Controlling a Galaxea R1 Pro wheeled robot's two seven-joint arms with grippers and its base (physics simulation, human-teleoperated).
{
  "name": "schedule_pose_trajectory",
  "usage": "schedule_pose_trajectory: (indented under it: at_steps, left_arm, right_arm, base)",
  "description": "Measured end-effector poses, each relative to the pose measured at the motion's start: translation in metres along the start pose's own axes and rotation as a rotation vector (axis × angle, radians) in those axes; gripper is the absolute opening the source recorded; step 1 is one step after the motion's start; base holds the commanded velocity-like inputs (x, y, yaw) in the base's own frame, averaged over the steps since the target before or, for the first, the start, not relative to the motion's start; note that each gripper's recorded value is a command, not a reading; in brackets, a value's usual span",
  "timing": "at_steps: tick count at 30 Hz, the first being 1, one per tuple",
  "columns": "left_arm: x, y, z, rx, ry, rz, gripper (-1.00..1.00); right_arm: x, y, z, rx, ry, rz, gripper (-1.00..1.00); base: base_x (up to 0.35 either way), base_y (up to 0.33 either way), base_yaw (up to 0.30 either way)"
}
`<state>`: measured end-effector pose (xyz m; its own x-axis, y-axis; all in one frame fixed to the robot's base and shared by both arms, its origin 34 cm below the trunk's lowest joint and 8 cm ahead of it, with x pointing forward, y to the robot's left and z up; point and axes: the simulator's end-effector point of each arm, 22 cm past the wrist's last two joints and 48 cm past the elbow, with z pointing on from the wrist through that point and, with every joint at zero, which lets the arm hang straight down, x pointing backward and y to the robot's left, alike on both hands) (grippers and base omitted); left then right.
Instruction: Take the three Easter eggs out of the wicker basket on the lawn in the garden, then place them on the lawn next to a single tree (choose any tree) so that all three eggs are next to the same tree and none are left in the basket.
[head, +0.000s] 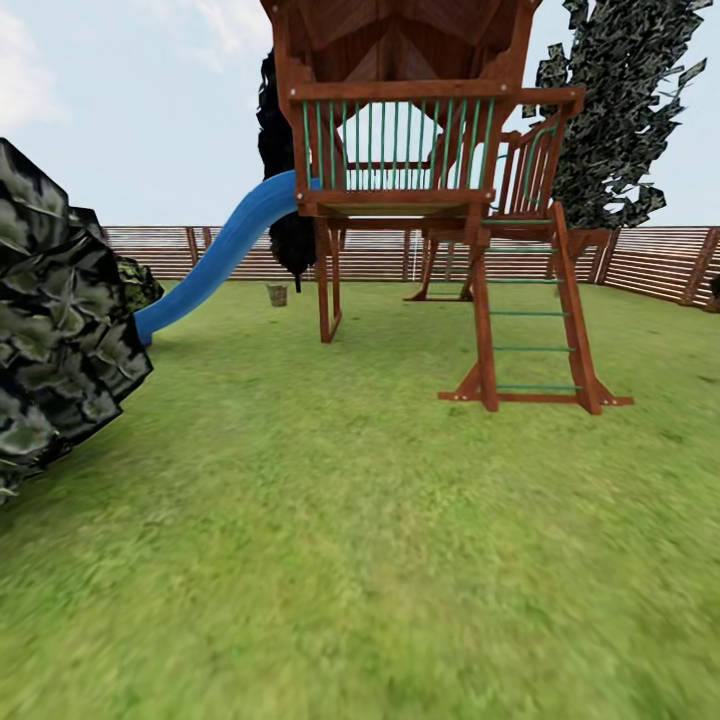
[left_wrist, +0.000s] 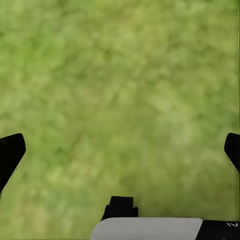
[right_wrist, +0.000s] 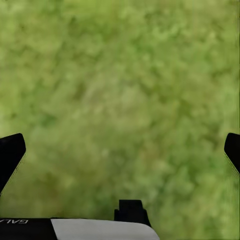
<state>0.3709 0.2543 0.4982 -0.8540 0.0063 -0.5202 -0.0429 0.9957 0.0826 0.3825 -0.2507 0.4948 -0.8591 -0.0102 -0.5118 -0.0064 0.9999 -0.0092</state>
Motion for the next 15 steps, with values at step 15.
schedule_pose_trajectory:
  at_steps: [15]
  left_arm:
    - [-0.0001, 0.0000, 0.0000, 0.000, 0.000, 0.000, 1.00]
  right_arm:
    - [-0.0006, 0.0007, 0.0000, 0.001, -0.001, 0.004, 1.00]
  base:
    - [0.335, 0.049, -0.040]
